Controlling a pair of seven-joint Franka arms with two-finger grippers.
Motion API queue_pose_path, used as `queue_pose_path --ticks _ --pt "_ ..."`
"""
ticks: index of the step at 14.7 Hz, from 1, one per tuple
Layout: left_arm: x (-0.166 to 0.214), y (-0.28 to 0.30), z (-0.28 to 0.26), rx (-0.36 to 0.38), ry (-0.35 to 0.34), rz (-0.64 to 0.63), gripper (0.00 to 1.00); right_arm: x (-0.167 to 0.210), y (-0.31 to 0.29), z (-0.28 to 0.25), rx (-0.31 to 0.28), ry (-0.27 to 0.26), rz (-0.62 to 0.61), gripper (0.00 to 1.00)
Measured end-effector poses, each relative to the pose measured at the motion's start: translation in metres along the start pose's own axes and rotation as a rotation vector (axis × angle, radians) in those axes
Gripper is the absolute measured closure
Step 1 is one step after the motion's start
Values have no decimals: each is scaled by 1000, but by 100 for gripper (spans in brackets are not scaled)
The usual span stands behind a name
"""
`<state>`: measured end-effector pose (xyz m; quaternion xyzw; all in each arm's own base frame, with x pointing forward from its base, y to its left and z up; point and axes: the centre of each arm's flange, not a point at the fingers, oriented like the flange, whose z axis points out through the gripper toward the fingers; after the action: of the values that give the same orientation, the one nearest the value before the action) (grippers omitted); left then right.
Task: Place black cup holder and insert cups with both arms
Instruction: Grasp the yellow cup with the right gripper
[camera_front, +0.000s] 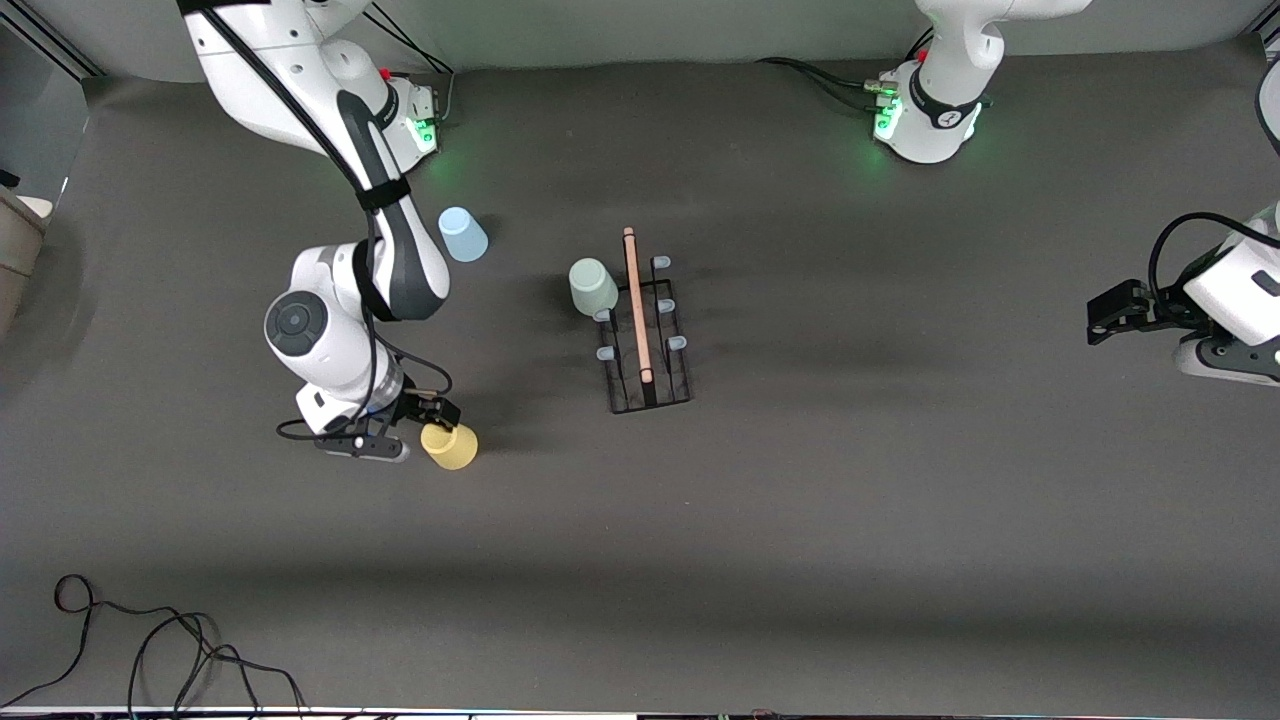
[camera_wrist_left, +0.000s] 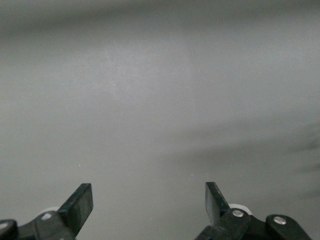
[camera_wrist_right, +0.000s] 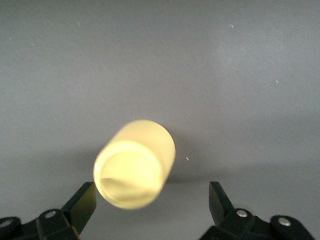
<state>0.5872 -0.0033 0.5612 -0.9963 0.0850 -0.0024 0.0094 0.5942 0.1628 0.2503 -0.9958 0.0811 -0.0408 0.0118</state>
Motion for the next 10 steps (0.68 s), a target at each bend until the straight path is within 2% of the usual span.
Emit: queue_pose_path --ticks 6,10 --pt "0 0 0 -1 -1 -1 0 9 -5 9 3 4 15 0" --pt "0 0 0 -1 0 -1 0 9 -1 25 37 -20 41 0"
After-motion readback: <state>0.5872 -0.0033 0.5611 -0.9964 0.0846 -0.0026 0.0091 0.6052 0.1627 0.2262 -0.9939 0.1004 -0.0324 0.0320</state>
